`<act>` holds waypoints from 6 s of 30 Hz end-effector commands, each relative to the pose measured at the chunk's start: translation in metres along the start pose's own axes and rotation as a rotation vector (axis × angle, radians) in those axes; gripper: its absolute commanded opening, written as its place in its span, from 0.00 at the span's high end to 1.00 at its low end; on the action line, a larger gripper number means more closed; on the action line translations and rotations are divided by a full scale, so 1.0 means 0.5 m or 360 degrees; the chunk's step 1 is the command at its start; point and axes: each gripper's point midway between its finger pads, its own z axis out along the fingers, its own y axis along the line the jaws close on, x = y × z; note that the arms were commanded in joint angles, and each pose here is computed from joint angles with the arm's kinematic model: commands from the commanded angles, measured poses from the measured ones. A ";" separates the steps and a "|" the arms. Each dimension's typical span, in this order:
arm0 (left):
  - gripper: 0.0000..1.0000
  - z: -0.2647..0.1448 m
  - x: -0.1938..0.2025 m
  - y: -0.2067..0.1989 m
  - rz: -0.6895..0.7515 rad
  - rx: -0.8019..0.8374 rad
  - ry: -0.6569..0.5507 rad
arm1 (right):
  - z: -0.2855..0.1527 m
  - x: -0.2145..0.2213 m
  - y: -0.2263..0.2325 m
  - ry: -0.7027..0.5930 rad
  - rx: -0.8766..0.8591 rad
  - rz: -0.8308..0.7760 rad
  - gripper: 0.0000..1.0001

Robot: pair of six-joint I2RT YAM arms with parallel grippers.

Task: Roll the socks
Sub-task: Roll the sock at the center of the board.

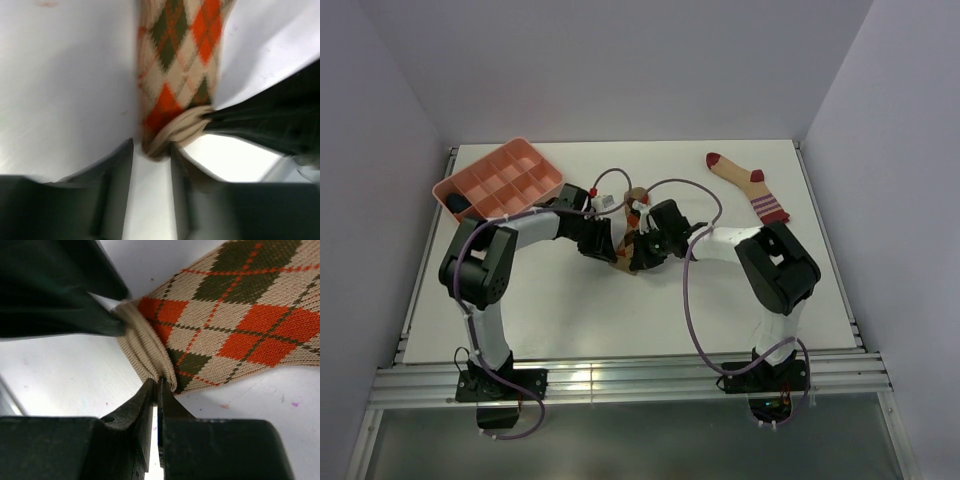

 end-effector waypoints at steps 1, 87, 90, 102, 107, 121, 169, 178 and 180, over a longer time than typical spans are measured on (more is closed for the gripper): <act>0.56 -0.057 -0.055 0.013 0.0187 -0.0161 -0.0348 | 0.000 0.103 -0.051 0.0297 0.0041 0.0276 1.00; 0.39 0.040 0.043 -0.158 0.1832 -0.0308 -0.0712 | -0.038 0.025 -0.111 0.0855 -0.0374 0.0011 1.00; 0.39 0.043 0.043 -0.150 0.1838 -0.0326 -0.0725 | -0.040 0.021 -0.109 0.0851 -0.0379 0.0009 1.00; 0.40 0.058 0.052 -0.152 0.1808 -0.0274 -0.0732 | -0.038 0.026 -0.110 0.0860 -0.0378 0.0024 1.00; 0.43 0.076 0.052 -0.145 0.1791 -0.0276 -0.0703 | -0.038 0.023 -0.107 0.0846 -0.0389 0.0016 1.00; 0.62 0.089 0.051 -0.097 0.1632 -0.0274 -0.0562 | -0.042 0.020 -0.097 0.0827 -0.0429 0.0015 1.00; 1.00 0.096 0.116 -0.069 0.0518 0.0238 0.0431 | -0.260 -0.100 -0.111 -0.0679 0.0282 0.0002 0.49; 1.00 0.088 0.118 -0.021 0.0385 0.0255 0.0614 | -0.219 -0.044 0.013 -0.0604 0.0292 -0.0488 0.40; 1.00 0.084 0.132 -0.014 0.0373 0.0255 0.0674 | -0.195 -0.043 0.036 -0.0527 0.0291 -0.0620 0.40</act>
